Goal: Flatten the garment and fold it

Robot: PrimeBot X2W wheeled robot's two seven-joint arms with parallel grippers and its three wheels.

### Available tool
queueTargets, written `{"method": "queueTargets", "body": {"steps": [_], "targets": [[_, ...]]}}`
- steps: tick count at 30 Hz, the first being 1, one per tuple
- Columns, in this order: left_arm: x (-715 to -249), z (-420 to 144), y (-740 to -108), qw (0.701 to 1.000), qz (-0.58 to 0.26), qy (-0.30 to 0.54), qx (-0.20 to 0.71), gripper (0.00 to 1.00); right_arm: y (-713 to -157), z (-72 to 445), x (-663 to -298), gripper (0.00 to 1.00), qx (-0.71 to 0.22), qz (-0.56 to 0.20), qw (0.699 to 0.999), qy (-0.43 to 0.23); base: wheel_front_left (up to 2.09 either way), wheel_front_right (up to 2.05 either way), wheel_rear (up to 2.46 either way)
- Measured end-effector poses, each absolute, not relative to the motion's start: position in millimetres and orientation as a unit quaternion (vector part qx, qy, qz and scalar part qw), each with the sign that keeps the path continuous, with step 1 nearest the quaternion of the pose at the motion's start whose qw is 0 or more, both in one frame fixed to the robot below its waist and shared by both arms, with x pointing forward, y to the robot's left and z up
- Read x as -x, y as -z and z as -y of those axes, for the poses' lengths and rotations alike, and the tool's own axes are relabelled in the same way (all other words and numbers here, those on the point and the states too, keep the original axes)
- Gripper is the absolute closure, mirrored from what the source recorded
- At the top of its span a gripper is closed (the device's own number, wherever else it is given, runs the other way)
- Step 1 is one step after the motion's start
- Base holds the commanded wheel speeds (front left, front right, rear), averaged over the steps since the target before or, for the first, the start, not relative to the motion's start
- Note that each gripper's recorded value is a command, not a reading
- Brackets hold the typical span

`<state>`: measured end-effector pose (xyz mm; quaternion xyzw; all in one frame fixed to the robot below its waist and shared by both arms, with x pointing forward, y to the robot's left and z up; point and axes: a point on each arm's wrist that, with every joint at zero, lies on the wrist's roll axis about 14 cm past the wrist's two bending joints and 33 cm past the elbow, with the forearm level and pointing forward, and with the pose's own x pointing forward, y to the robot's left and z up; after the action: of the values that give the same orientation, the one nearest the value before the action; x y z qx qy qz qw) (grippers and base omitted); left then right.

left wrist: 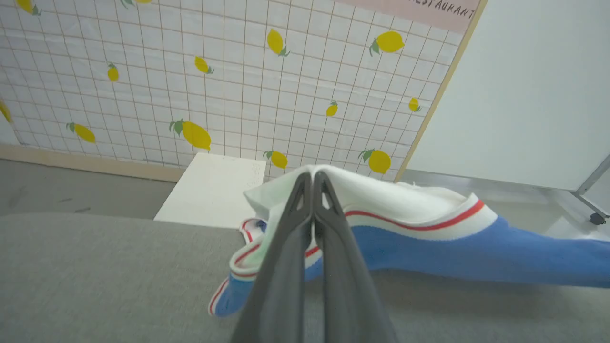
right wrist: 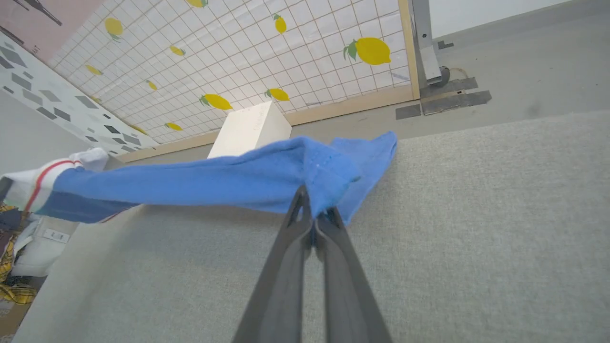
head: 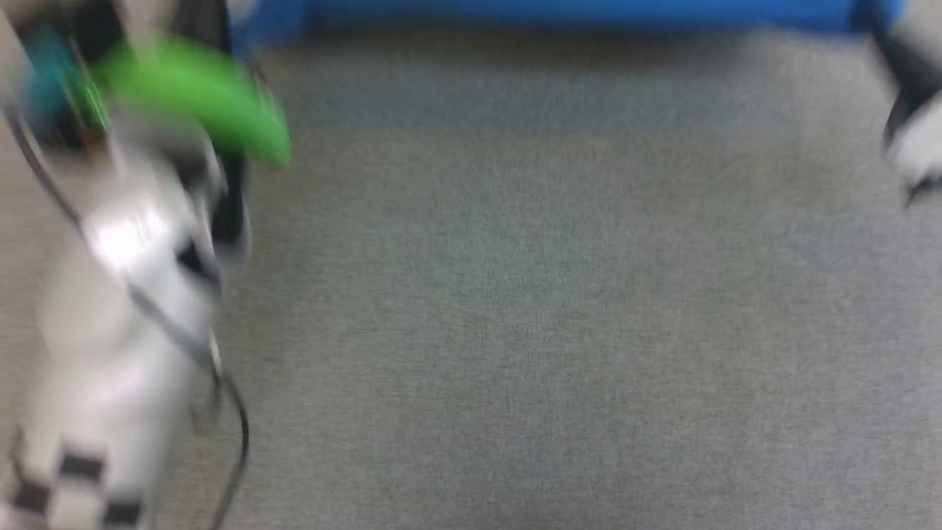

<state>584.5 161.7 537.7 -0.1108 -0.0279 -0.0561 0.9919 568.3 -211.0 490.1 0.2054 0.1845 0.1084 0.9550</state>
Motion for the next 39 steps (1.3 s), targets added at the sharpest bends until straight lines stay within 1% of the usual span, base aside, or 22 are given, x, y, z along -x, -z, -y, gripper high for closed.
{"method": "queueTargets", "body": {"steps": [4,9,12,15,21,24,26,28,31,35,39], "targets": [[-514.4,-171.7,-493.2,0.987,-0.056,0.028,0.147,1.00,-468.4,207.7,-515.1,1.00,-0.211,-0.211,0.948,-0.108,0.00,0.00,0.00],[-429.6,-180.0,-454.2,0.974,-0.151,-0.001,0.170,1.00,-441.4,206.1,-448.3,1.00,-0.184,-0.257,0.942,-0.109,0.00,0.00,0.00],[-379.5,-179.5,-434.1,0.957,-0.217,-0.010,0.193,1.00,-422.9,204.7,-404.9,1.00,-0.175,-0.297,0.932,-0.109,0.00,0.00,0.00],[-336.6,-175.9,-417.9,0.934,-0.284,-0.012,0.218,1.00,-409.2,207.4,-365.9,1.00,-0.143,-0.337,0.923,-0.115,0.00,0.00,0.00],[-267.9,-180.8,-400.4,0.896,-0.368,-0.041,0.245,1.00,-394.4,206.2,-305.1,1.00,-0.128,-0.411,0.894,-0.125,0.00,0.00,0.00],[-245.5,-181.5,-396.6,0.882,-0.384,-0.060,0.267,1.00,-389.0,210.2,-282.4,1.00,-0.126,-0.444,0.879,-0.121,0.00,0.00,0.00],[-238.9,-179.7,-398.9,0.879,-0.383,-0.063,0.277,1.00,-389.1,211.7,-274.0,1.00,-0.129,-0.454,0.874,-0.117,0.00,0.00,0.00],[-243.9,-182.9,-406.8,0.888,-0.361,-0.068,0.277,1.00,-397.7,213.5,-279.2,1.00,-0.138,-0.434,0.884,-0.109,0.00,0.00,0.00],[-263.1,-187.6,-423.7,0.908,-0.313,-0.067,0.271,1.00,-413.0,213.4,-295.6,1.00,-0.140,-0.396,0.902,-0.103,0.00,0.00,0.00],[-306.7,-188.2,-454.5,0.938,-0.232,-0.052,0.252,1.00,-433.4,211.0,-325.3,1.00,-0.137,-0.353,0.920,-0.104,0.00,0.00,0.00],[-348.1,-181.5,-474.1,0.956,-0.181,-0.028,0.231,1.00,-438.6,209.5,-346.5,1.00,-0.117,-0.345,0.925,-0.107,0.00,0.00,0.00]]}}
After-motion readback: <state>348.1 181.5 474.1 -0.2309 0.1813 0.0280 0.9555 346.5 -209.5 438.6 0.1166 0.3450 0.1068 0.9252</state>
